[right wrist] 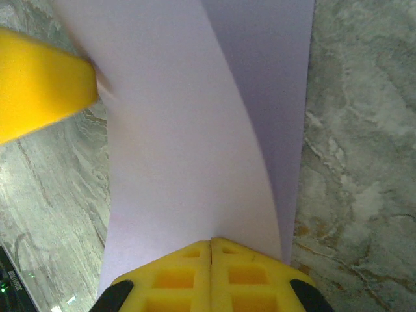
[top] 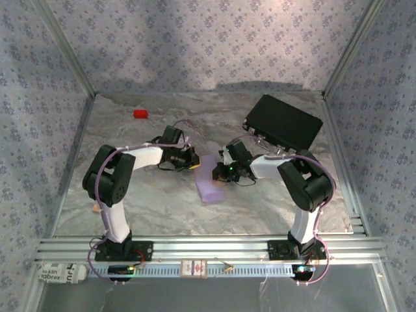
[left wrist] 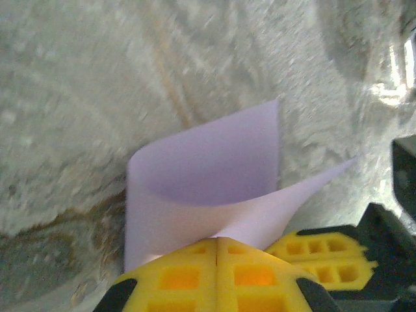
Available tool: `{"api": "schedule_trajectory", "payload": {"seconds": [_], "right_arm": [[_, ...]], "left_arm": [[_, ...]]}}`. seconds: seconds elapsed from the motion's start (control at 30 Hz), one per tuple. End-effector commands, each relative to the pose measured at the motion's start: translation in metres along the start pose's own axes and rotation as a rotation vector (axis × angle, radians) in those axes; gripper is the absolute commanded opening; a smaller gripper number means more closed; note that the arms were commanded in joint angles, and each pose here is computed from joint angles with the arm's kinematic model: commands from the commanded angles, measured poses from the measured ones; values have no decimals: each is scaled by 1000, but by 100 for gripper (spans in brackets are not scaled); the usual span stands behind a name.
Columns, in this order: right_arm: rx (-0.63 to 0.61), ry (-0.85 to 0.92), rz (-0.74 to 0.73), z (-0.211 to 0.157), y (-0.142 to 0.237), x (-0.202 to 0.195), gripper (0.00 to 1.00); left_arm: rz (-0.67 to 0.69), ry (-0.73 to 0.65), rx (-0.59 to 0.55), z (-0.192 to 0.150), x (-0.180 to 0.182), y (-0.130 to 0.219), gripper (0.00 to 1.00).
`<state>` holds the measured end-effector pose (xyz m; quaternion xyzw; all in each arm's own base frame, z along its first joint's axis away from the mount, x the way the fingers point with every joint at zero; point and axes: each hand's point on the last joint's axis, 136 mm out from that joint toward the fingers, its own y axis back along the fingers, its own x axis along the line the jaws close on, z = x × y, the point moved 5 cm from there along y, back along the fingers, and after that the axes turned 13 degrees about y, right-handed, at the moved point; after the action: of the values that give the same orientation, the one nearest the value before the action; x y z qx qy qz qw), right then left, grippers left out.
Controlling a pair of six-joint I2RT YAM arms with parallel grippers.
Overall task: Fold a paper plane with a square sheet of paper (pick it up from the middle)
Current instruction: First fold the square sheet of paper in half at the center of the table.
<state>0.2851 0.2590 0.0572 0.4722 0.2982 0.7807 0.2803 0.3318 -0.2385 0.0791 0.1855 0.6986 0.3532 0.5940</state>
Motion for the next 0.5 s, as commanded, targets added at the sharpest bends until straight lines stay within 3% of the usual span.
{"api": "schedule_trajectory", "payload": {"seconds": [0.0,0.2,0.47], "right_arm": [[110,-74,-130,-32,-1,-25,0],[108,-76,-134,-36,-1,-26,0],[108,-75,-135,-37,0,-26,0]], "left_arm": [[48,-5,29,3,14,-7,0],[124,20,21,1,42,-16,1],[133,27,-22,12,45,-14,2]]}}
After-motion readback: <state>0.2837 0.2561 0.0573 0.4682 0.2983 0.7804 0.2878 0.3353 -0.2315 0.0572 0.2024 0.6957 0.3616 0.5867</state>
